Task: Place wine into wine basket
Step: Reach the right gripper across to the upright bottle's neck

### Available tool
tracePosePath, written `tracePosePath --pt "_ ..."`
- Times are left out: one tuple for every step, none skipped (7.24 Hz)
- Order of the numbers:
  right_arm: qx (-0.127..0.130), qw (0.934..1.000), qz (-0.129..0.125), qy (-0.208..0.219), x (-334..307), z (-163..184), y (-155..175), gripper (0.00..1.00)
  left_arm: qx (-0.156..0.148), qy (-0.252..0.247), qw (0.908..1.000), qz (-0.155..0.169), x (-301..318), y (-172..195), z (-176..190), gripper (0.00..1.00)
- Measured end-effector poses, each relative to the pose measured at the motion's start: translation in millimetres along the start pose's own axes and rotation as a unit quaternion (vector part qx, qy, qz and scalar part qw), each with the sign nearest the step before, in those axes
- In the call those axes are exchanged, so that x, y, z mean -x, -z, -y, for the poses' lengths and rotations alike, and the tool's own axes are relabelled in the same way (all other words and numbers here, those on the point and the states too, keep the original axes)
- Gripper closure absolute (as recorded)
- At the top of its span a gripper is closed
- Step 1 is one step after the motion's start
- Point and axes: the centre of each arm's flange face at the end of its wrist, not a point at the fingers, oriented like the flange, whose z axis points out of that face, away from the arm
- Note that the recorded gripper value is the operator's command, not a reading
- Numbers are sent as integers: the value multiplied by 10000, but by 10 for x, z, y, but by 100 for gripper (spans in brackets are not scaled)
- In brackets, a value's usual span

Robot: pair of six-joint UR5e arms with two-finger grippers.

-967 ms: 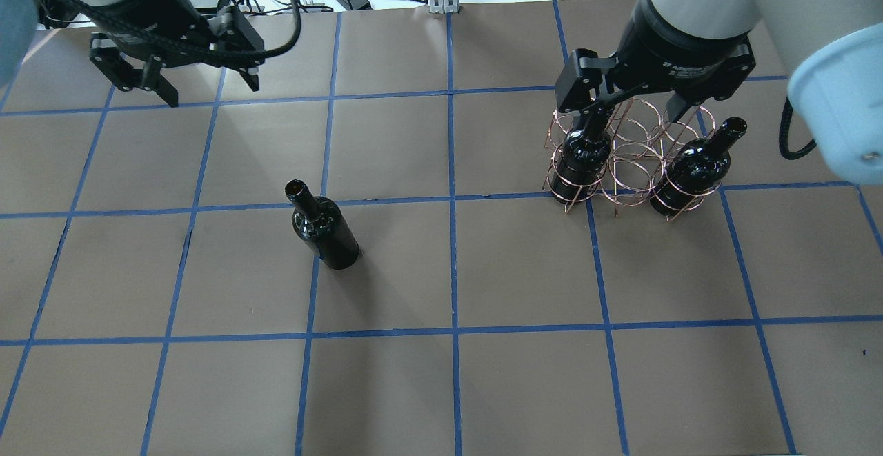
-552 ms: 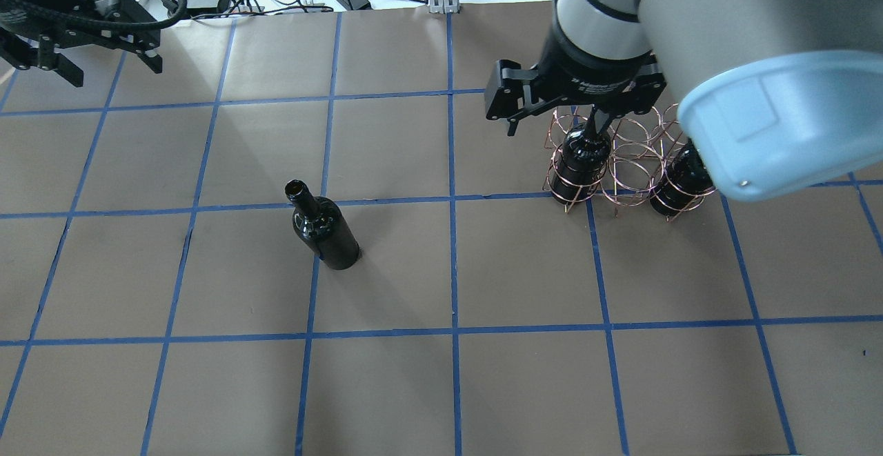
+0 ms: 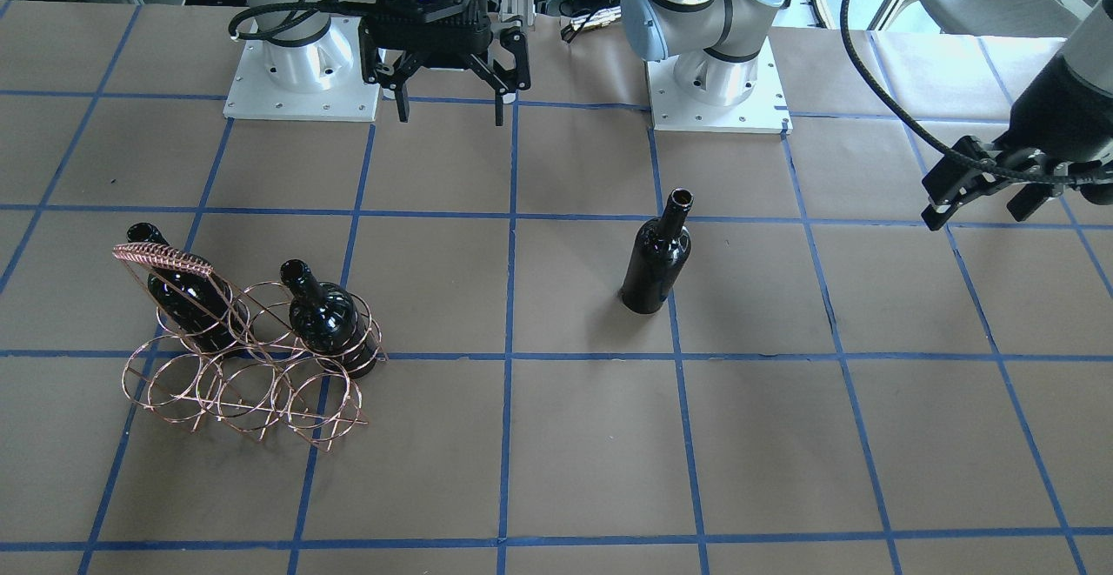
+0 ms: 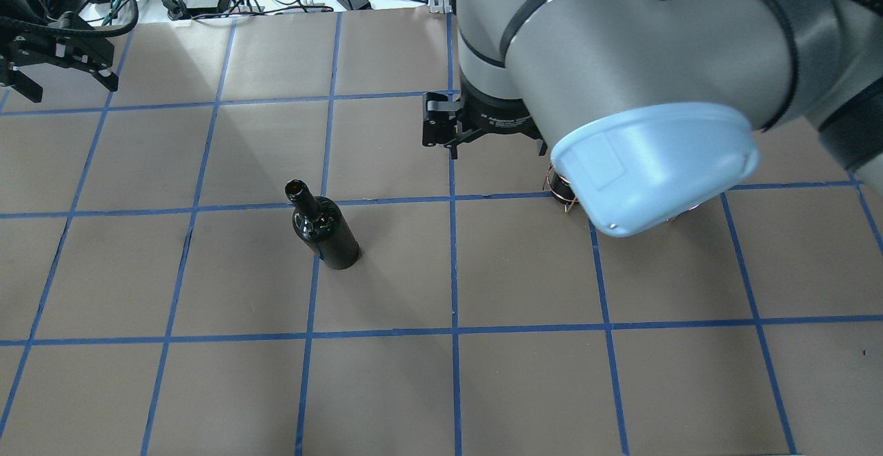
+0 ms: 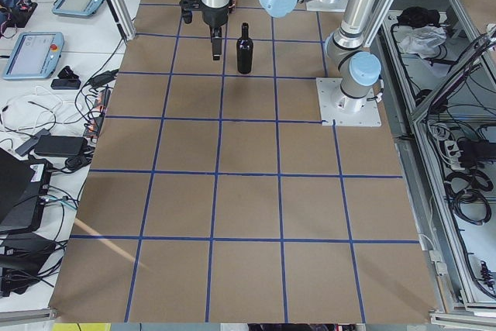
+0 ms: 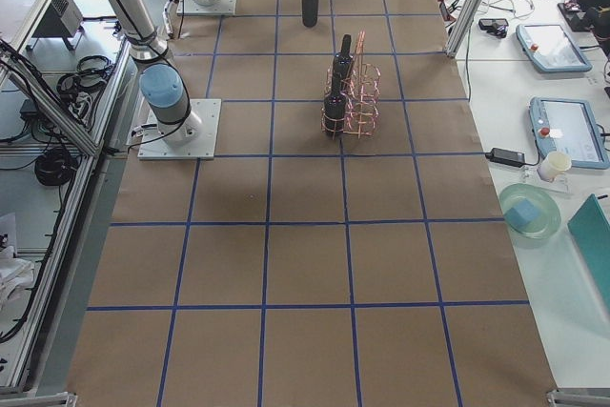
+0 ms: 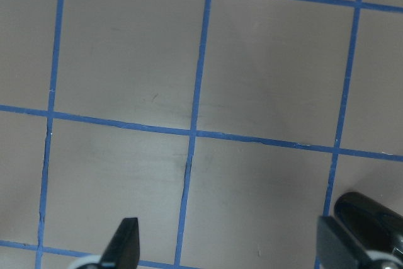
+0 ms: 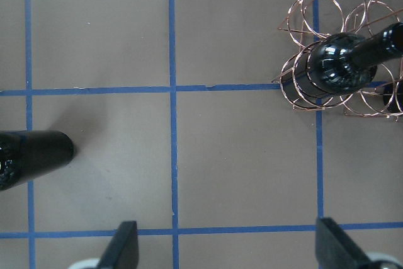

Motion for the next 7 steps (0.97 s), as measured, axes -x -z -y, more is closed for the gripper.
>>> tracePosePath --pt "10 10000 59 -25 263 30 -31 0 -19 116 9999 6 138 -45 39 0" --pt "74 9996 195 -166 613 65 -103 0 -57 172 9998 35 204 -44 48 0" --pt "114 9981 377 -477 1015 63 -216 0 -57 201 9998 55 230 -20 23 0" --pt "118 9961 513 -710 1386 37 -374 0 17 229 9997 44 254 -39 -13 0" --pt "143 9947 565 -848 1636 -22 -494 0 116 265 9996 21 284 -107 -50 0" --pt "168 9938 571 -938 1784 -71 -576 0 185 308 9994 1 322 -174 -79 0" --pt "172 9935 561 -973 1866 -83 -634 0 226 344 9992 -19 354 -217 -94 0"
